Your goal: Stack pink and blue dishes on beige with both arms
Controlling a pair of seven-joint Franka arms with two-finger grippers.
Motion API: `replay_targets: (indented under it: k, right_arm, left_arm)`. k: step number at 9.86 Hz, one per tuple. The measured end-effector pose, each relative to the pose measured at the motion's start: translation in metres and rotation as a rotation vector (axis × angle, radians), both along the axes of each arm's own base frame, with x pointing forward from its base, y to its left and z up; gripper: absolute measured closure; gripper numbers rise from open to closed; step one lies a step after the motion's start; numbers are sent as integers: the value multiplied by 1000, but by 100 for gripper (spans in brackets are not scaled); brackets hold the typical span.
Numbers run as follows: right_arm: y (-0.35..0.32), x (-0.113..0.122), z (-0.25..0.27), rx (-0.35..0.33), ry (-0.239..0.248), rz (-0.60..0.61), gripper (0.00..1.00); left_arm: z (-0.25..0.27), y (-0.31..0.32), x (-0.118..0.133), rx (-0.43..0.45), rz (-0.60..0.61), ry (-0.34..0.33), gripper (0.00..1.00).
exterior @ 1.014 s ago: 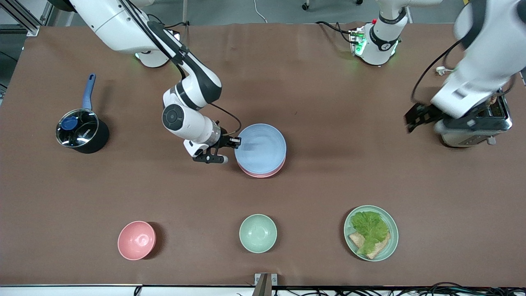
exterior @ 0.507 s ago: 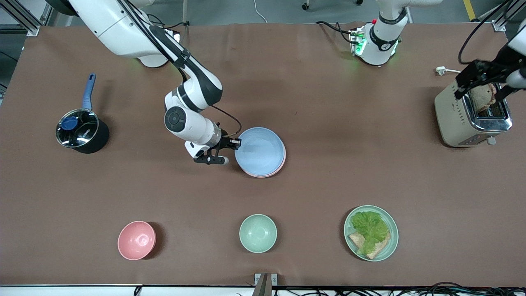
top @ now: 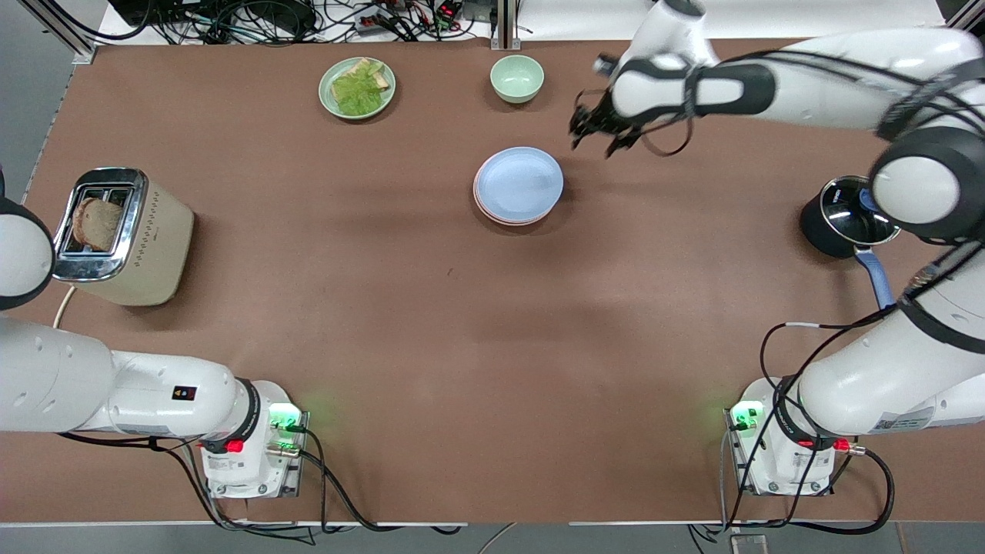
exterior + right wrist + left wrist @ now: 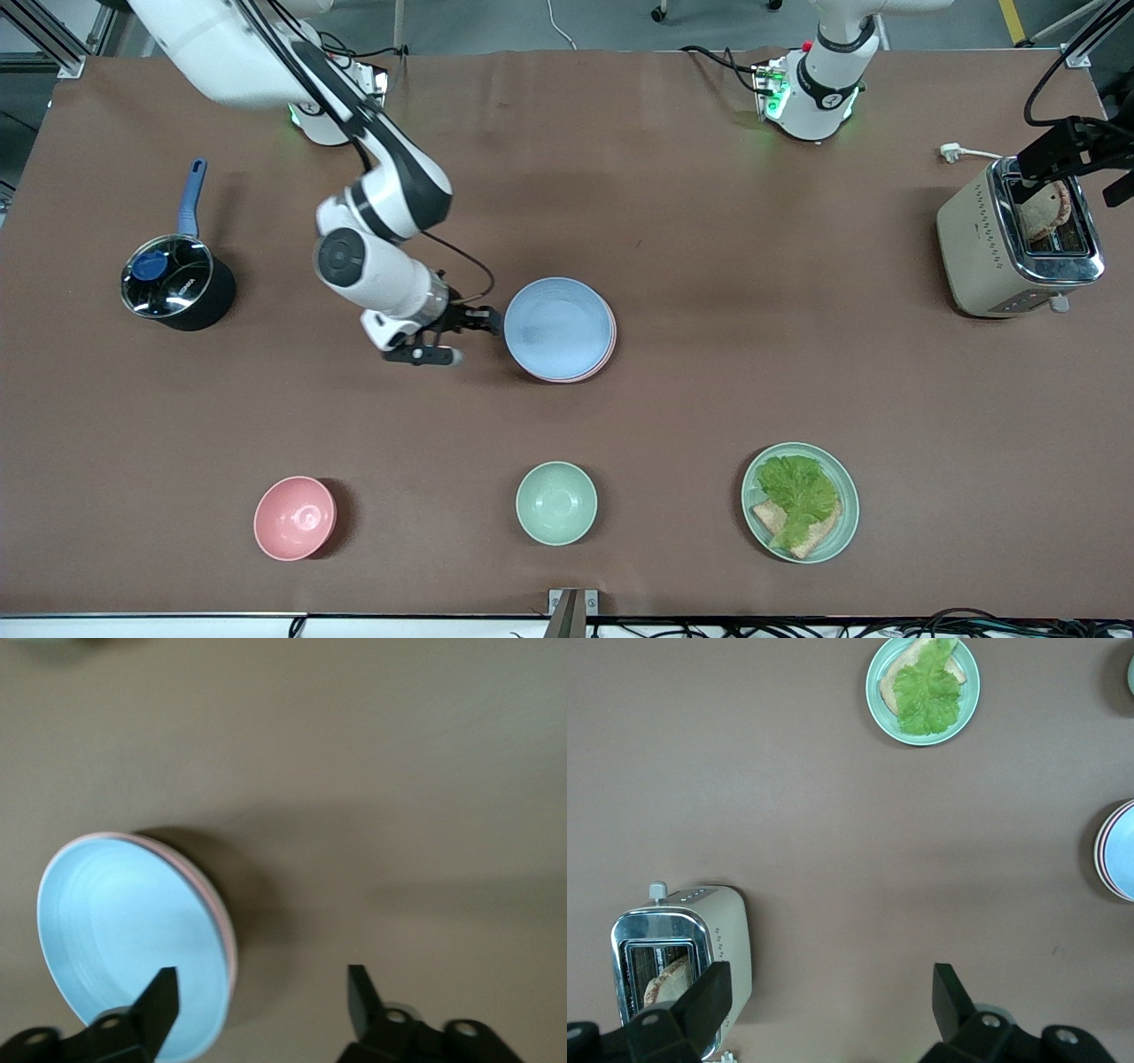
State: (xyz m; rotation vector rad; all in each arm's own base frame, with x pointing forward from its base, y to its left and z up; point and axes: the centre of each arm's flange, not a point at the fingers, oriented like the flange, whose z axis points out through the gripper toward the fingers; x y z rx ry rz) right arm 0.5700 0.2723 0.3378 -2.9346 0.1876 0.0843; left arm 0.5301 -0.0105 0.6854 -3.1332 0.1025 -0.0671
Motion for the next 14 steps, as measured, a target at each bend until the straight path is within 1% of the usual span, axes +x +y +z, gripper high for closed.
replay_targets:
  k: [1,3,4,5,6,7,8,9,11,14]
  right_arm:
    - [-48,10,52,-73,-25,-41,0]
    - [-146,24,144,-161,-82,-178,0]
    - [-189,26,179,-198,-100,-210,0]
    - [-229,23,209,-221,-114,-179,0]
    - [-269,15,232,-237,-108,-102,0]
    - [-302,3,254,-243,-85,-62,0]
    - [-322,-9,278,-244,-75,-66,0]
    - [-328,-18,302,-238,-83,-79,0]
    - [-326,-23,329,-212,-115,-84,0]
    - [-322,-22,328,-210,-112,-77,0]
  left_arm:
    - [1,5,-1,-2,9,0,0]
    - [1,6,-1,-2,14,5,0]
    - [1,6,-2,-2,15,6,0]
    - [1,6,-2,-3,15,7,0]
    - [1,6,-2,-3,16,8,0]
    - [1,7,-2,-3,17,8,0]
    - [1,7,-2,-3,17,9,0]
    - [0,7,-2,-3,19,10,0]
    - [-1,7,-3,-4,49,15,0]
    - [-2,2,-3,-49,71,22,0]
